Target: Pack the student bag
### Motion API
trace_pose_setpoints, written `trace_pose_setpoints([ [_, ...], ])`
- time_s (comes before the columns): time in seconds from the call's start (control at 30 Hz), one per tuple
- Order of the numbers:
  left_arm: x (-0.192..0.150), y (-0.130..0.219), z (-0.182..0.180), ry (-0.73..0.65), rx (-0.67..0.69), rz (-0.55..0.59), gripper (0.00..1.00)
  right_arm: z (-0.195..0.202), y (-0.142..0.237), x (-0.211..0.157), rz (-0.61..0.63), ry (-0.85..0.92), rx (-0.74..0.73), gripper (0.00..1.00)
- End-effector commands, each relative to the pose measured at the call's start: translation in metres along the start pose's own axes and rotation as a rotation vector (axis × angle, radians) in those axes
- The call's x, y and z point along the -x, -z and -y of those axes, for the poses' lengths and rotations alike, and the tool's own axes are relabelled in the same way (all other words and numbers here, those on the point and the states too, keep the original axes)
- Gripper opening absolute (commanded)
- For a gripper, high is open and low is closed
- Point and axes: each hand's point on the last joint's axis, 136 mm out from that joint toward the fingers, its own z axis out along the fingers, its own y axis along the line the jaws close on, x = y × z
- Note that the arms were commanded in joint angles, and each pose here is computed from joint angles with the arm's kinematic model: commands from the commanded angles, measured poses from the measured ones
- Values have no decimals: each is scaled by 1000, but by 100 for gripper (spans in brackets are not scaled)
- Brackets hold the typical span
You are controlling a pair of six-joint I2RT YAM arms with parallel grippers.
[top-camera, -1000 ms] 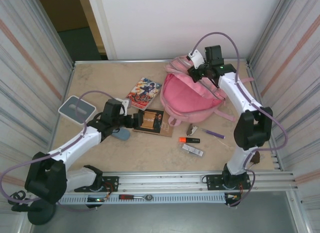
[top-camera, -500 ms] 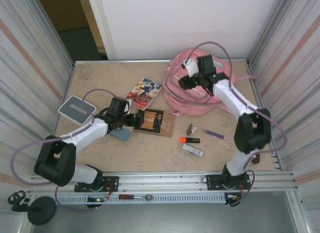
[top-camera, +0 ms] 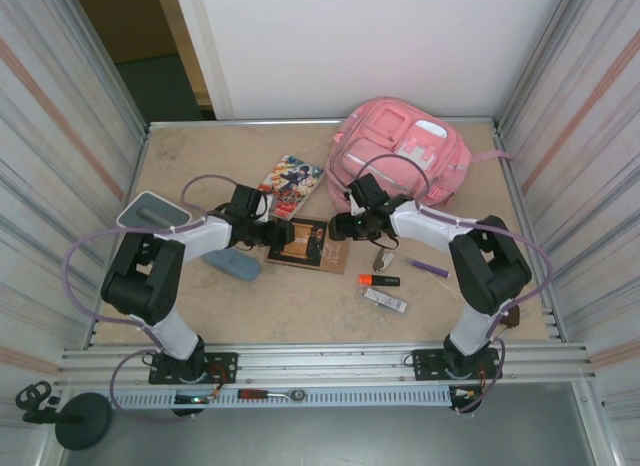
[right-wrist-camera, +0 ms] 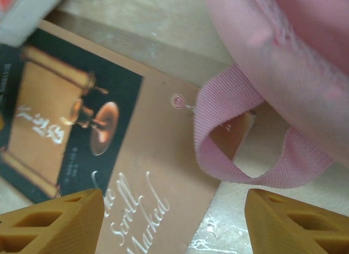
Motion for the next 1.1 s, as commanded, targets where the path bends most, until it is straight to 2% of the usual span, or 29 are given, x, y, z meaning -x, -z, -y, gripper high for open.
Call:
trace_pose_setpoints([
  [0.0,6,-4,18,-14,-86,-9,73,1,-14,-12,-24,-117,-29,67],
  [0.2,-18,-8,27,-26,-108,-34,61,-2,-34,-26,-26,-192,-9,62],
  [0.33,-35,-4,26,6,-131,-21,56,-8,-34,-26,10,-217,36,54],
  [0.5,-46,2,29,6,-142,-18,55,-13,-17,-20,107,-234,98,20],
  [0.63,-45,6,28,16,-134,5,55,-20,-7,-16,144,-232,152,2],
  [0.83,-23,25,21,24,-91,87,61,-35,17,-10,190,-264,249,0],
  [1.07,1,72,6,66,-9,247,76,-39,71,22,395,-451,348,0],
])
